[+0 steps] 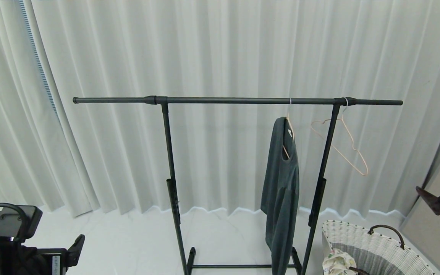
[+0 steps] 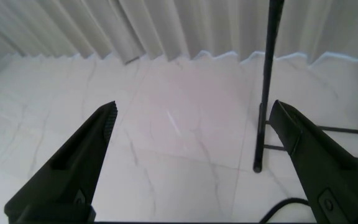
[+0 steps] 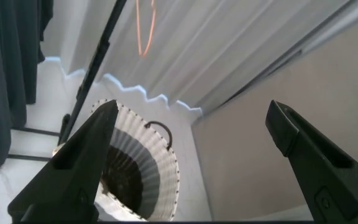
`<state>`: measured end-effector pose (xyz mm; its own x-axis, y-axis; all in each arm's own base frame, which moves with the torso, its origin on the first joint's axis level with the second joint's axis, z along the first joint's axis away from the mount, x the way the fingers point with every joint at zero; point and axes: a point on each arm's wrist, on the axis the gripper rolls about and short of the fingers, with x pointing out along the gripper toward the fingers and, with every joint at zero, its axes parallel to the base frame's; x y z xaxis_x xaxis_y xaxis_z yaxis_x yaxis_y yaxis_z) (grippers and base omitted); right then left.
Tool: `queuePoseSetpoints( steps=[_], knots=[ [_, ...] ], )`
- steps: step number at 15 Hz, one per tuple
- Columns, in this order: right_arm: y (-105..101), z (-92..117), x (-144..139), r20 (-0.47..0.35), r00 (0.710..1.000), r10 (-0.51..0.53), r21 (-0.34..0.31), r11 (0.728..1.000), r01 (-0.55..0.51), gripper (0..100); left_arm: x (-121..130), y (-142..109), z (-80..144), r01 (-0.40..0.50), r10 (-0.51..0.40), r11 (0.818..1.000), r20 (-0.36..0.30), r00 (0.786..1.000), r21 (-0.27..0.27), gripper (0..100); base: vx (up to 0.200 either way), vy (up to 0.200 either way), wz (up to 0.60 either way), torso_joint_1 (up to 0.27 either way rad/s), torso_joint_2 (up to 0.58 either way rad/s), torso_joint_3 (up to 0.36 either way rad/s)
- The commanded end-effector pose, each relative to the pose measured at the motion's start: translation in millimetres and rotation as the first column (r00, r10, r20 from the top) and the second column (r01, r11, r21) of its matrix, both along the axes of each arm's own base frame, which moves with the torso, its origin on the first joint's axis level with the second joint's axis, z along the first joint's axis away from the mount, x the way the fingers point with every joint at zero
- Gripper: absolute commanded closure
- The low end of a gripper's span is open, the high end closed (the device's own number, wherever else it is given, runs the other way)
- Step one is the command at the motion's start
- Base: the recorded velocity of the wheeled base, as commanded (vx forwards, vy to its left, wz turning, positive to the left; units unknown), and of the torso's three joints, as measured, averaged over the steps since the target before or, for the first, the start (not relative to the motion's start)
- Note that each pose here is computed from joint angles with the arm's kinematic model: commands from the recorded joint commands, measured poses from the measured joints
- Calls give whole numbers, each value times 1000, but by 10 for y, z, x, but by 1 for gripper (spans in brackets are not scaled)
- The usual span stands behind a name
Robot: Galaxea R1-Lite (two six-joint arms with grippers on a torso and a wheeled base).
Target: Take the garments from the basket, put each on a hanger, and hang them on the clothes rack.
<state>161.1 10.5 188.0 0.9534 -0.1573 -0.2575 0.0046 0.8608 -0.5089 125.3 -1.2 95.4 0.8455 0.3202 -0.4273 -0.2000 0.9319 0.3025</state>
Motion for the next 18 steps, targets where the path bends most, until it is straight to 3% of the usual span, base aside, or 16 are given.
queuePoseSetpoints(
  steps=[1, 3, 7, 8, 11, 14, 18],
  knots=[
    [-7, -15, -70, 7, 1000, 0, 0, 1000, 0, 0, -73, 9, 47, -26, 26, 1000, 34, 999, 8, 0, 0, 0, 0, -222, 481, 237],
    [-20, -54, -166, 9, 1000, -2, -6, 1000, 2, 0, -344, 38, 98, -51, 50, 998, 61, 997, 21, 0, 0, 0, 0, -251, 517, 256],
    [-53, -71, -197, 9, 1000, -23, -8, 1000, 23, 0, -1018, 91, -124, -37, 38, 998, -20, 999, 40, 0, 0, 0, 0, -249, 511, 264],
    [-66, -71, -197, 9, 999, -32, -9, 999, 32, 0, -1074, 94, -127, -28, 28, 999, -9, 1000, 41, 0, 0, 0, 0, -246, 496, 261],
    [-86, -81, -200, 4, 999, -45, -11, 999, 45, 0, -1057, 92, -128, -24, 25, 999, -25, 999, 43, 0, 0, 0, 0, -245, 496, 253],
    [-118, -197, -242, -38, 997, -69, -17, 998, 68, 0, -976, 84, -150, -16, 22, 999, -122, 992, 52, 0, 0, 0, 0, -233, 482, 245],
    [-136, -264, -300, -53, 995, -87, -21, 996, 86, 0, -972, 83, -152, -12, 19, 998, -128, 992, 55, 0, 0, 0, 0, -228, 475, 245]
  ],
)
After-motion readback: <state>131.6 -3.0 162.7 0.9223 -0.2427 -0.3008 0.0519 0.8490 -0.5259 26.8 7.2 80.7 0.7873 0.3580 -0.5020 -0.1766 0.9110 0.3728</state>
